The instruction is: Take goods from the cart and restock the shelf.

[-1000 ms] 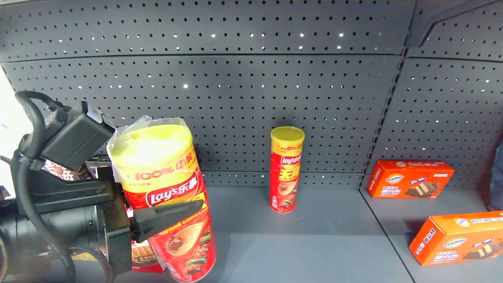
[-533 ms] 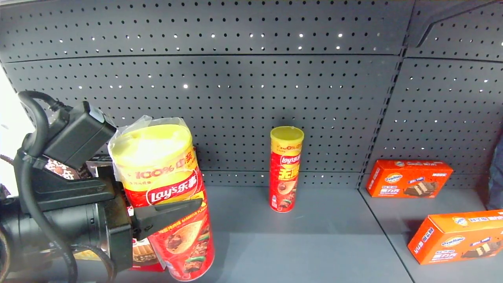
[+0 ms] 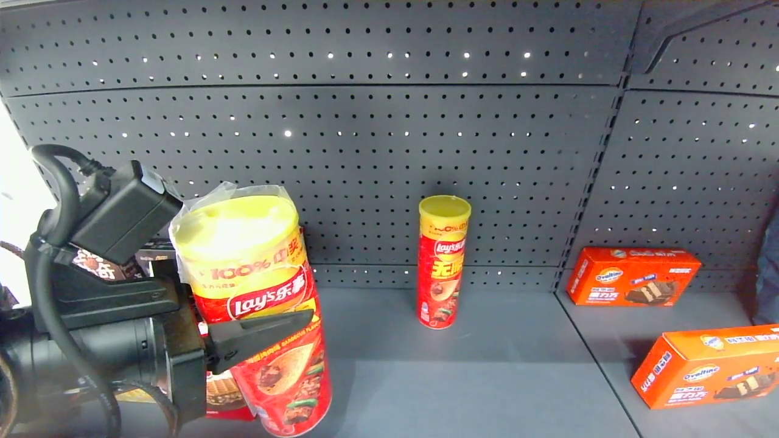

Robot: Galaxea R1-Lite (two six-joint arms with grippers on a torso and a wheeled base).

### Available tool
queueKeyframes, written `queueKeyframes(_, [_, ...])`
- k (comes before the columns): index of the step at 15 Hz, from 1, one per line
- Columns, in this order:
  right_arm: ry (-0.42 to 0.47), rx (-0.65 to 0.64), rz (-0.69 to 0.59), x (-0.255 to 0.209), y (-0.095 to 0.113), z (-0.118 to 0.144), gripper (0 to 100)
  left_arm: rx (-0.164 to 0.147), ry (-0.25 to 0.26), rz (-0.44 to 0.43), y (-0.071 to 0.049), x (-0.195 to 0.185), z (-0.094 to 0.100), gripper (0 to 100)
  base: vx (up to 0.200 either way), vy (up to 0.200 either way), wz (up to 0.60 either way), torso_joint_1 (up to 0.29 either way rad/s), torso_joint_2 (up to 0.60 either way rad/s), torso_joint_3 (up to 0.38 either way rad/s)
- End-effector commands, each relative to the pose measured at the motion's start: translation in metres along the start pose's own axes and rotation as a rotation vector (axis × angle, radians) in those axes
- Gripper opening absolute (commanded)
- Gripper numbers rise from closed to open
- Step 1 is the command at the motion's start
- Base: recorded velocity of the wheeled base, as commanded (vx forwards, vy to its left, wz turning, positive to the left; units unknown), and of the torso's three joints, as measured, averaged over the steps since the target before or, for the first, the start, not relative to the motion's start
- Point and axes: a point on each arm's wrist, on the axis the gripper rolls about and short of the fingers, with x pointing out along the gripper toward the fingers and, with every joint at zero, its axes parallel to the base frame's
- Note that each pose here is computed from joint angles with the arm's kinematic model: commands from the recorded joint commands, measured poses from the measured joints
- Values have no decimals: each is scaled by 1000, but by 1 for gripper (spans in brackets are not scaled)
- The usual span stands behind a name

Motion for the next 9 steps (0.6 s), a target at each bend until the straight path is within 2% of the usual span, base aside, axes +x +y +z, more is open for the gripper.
queueKeyframes(1, [188,-8,248,60,5,14,100,0,0,0,0,0,0,0,0,0,0,0,0,0])
queueKeyframes(3, [199,-14,309,91,13,18,100,-2,6,0,0,2,0,0,0,0,0,0,0,0])
queueKeyframes(7, [229,-20,320,136,24,22,100,-3,10,4,1,3,-1,0,0,0,0,0,0,0])
queueKeyframes(9, [222,-16,415,152,32,20,100,-3,10,4,1,4,-1,0,0,0,0,0,0,0])
